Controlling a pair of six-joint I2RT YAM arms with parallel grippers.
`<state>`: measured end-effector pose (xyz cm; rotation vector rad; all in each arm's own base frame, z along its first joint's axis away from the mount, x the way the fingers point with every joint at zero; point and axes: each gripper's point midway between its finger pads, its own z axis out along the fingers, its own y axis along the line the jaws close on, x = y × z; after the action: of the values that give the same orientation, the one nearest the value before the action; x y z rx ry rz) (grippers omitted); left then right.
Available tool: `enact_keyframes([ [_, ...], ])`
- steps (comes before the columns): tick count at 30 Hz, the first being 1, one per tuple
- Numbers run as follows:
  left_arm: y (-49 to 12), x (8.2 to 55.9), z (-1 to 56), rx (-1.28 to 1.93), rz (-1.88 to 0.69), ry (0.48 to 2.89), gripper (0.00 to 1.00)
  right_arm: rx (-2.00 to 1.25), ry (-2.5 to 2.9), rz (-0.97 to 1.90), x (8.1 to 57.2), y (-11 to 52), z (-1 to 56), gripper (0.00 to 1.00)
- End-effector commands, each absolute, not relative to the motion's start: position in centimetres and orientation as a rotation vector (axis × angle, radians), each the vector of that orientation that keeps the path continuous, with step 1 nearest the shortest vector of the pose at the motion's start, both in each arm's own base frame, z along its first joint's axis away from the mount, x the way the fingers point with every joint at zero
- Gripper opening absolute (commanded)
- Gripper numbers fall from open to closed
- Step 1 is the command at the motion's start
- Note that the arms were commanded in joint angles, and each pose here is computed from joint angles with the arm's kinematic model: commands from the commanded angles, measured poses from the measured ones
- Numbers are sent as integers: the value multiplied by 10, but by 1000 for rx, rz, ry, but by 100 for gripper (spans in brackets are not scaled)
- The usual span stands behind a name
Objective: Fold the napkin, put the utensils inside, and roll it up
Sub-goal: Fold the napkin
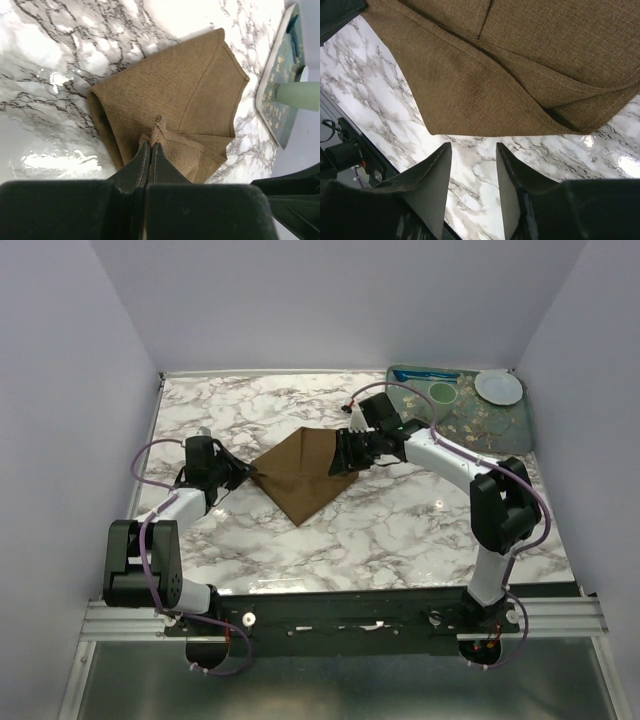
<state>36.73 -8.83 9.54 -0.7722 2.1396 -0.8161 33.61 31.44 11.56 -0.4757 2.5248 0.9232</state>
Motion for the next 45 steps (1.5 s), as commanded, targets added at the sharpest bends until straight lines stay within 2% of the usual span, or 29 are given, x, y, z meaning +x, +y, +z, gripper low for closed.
enact_keyframes([
  [1,-75,385,98,-810,-795,2099,0,-547,2498,995,335,338,118,44],
  [16,-72,390,84,-849,-790,2153,0,-567,2533,997,339,348,95,43],
  [19,-72,391,88,-839,-786,2149,14,-568,2537,995,338,348,93,43],
  [20,-71,391,91,-837,-780,2147,26,-566,2542,989,338,346,91,43],
  [21,-70,388,89,-840,-763,2167,31,-566,2542,989,337,345,91,43],
  [23,-65,392,107,-797,-720,2144,38,-561,2540,981,336,344,93,43],
  [27,-52,381,128,-774,-608,2146,42,-552,2545,993,334,344,89,43],
  [31,-53,374,144,-750,-610,2128,43,-525,2544,986,339,346,87,43],
  [35,-84,378,142,-693,-802,2148,31,-494,2552,899,345,336,80,43],
  [38,-111,386,134,-647,-919,2178,31,-472,2570,893,348,334,73,43],
  [42,-117,398,117,-692,-934,2205,28,-455,2587,883,354,337,62,41],
  [45,-104,399,96,-745,-824,2244,27,-442,2603,825,362,330,48,39],
])
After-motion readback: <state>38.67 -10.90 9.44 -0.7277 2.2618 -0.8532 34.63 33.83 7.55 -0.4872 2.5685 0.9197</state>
